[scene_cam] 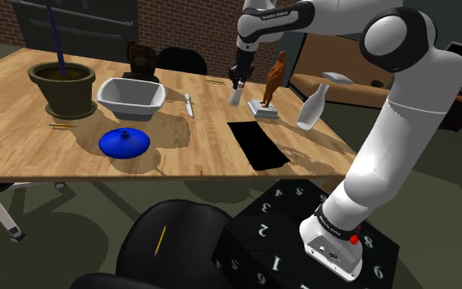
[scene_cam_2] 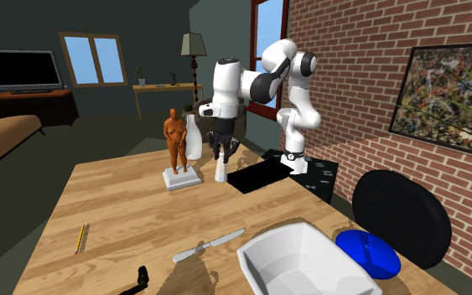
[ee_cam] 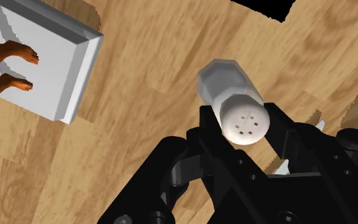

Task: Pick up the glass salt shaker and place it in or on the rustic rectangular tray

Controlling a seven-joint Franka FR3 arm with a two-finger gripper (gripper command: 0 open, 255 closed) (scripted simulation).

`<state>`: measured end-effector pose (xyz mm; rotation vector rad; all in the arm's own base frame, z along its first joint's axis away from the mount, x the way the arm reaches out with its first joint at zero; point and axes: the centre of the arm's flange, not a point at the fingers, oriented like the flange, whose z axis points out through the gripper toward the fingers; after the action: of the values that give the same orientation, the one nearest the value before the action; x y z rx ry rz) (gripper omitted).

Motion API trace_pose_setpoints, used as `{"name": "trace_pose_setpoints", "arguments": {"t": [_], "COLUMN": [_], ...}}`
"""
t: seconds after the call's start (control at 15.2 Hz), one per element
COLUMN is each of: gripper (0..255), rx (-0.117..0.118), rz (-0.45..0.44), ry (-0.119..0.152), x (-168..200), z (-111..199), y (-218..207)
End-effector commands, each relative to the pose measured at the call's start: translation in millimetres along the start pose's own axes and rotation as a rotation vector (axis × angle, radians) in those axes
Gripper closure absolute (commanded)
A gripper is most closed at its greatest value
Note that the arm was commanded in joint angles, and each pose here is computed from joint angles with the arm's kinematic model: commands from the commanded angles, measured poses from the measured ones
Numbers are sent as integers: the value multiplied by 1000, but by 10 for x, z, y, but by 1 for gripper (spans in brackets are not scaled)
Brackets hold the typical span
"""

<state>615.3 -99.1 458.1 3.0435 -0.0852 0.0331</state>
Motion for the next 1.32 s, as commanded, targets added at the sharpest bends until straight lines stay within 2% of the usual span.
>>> {"name": "trace_pose_setpoints", "arguments": {"t": [0.0,0.26,1.25], "gripper": [255,255,255], "rx": [0,0,0], "rz": [0,0,0], "ry": [0,0,0], "x": [-4,-1,-1878], "z": [-113,-276,-714], "y": [6,22,-431]}}
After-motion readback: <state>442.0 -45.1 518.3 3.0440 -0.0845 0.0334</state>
